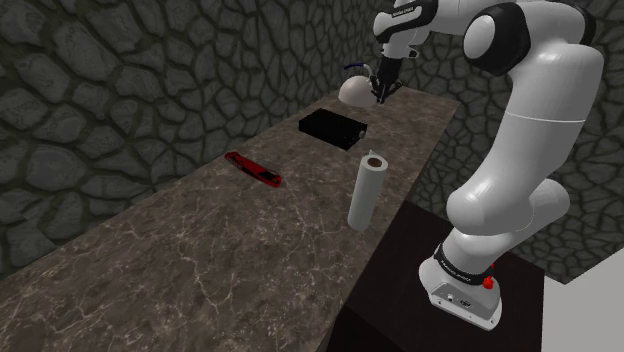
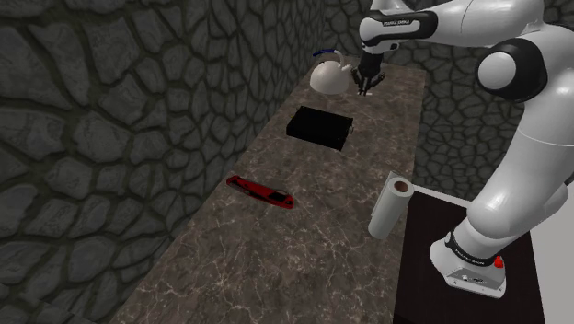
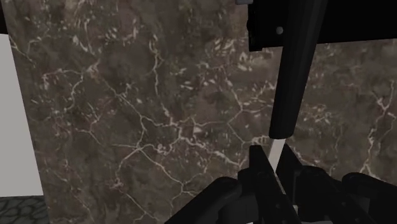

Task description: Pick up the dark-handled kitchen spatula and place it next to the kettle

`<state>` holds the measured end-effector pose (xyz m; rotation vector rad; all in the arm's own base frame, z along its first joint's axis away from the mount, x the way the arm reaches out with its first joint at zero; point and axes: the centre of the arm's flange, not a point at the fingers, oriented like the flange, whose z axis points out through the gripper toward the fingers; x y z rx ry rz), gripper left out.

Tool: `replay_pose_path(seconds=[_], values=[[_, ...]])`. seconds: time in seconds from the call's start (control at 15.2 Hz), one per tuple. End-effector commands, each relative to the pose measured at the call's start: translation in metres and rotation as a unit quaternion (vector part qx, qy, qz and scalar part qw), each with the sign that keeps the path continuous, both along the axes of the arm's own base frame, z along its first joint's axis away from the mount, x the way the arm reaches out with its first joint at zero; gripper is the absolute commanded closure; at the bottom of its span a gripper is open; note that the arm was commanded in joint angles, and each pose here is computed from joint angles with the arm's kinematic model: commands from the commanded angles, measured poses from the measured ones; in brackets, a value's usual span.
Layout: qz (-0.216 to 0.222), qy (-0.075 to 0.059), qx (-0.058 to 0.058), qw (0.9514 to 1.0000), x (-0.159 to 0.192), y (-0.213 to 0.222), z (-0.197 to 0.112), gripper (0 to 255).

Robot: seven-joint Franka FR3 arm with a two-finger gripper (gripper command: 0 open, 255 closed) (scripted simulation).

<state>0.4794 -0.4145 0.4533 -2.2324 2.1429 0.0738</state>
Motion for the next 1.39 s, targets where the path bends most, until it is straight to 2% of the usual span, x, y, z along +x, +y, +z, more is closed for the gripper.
replay_pose_path(seconds=[0.0,1.12,1.32], values=[[0.0,0.0,0.0,1.0,0.0,0.0,-0.011,255],[0.0,0.0,0.0,1.0,0.0,0.0,-0.103,255],[0.0,0.0,0.0,1.0,0.0,0.0,-0.103,255]])
